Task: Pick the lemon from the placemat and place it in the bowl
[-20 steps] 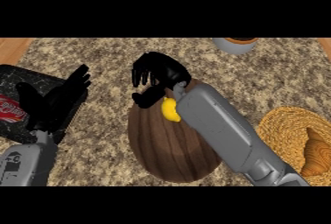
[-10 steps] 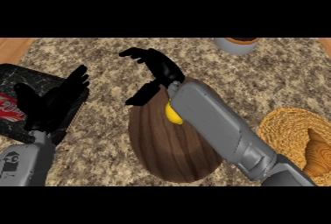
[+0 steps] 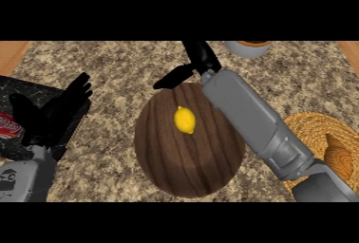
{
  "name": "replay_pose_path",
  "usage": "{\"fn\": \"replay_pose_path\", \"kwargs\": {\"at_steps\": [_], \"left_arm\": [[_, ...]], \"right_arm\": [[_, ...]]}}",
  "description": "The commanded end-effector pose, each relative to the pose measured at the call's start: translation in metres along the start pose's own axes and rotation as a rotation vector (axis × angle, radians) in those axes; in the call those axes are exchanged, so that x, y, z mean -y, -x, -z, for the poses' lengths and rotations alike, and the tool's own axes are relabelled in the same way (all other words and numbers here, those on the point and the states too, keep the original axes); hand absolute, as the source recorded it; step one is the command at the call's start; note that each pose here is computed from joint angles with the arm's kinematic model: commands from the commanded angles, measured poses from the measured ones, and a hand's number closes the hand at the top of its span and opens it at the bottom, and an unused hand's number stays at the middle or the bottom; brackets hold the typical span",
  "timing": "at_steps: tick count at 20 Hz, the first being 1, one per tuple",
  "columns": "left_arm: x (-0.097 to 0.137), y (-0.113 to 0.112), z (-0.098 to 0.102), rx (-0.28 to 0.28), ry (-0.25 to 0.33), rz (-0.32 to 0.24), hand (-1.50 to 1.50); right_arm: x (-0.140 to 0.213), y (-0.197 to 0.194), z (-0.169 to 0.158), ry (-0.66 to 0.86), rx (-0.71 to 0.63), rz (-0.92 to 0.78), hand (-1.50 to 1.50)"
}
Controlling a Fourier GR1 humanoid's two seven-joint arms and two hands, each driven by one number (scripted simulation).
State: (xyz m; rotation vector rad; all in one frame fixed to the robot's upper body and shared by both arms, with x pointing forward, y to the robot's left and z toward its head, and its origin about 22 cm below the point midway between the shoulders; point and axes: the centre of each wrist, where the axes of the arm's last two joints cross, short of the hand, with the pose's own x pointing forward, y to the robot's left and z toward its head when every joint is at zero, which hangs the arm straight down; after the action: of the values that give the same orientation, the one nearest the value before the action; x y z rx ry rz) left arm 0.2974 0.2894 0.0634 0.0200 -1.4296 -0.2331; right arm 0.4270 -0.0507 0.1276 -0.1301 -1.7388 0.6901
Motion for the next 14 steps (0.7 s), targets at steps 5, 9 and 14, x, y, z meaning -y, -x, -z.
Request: {"fn": "replay_pose_path", "kwargs": {"at_steps": [5,9,14], "left_arm": [[-0.023,0.018,-0.023,-0.005,-0.035,-0.018,0.00],[-0.010,0.000,-0.010,-0.017,-0.032,-0.020,0.00],[-0.014,0.009,-0.020,-0.021,-0.052,-0.024,0.00]], "right_arm": [[0.102,0.029,-0.025,0.019,0.111,-0.040,-1.50],[0.156,0.020,-0.046,-0.054,0.245,0.013,-1.50],[0.207,0.041,-0.100,-0.092,0.330,0.101,-1.50]]}}
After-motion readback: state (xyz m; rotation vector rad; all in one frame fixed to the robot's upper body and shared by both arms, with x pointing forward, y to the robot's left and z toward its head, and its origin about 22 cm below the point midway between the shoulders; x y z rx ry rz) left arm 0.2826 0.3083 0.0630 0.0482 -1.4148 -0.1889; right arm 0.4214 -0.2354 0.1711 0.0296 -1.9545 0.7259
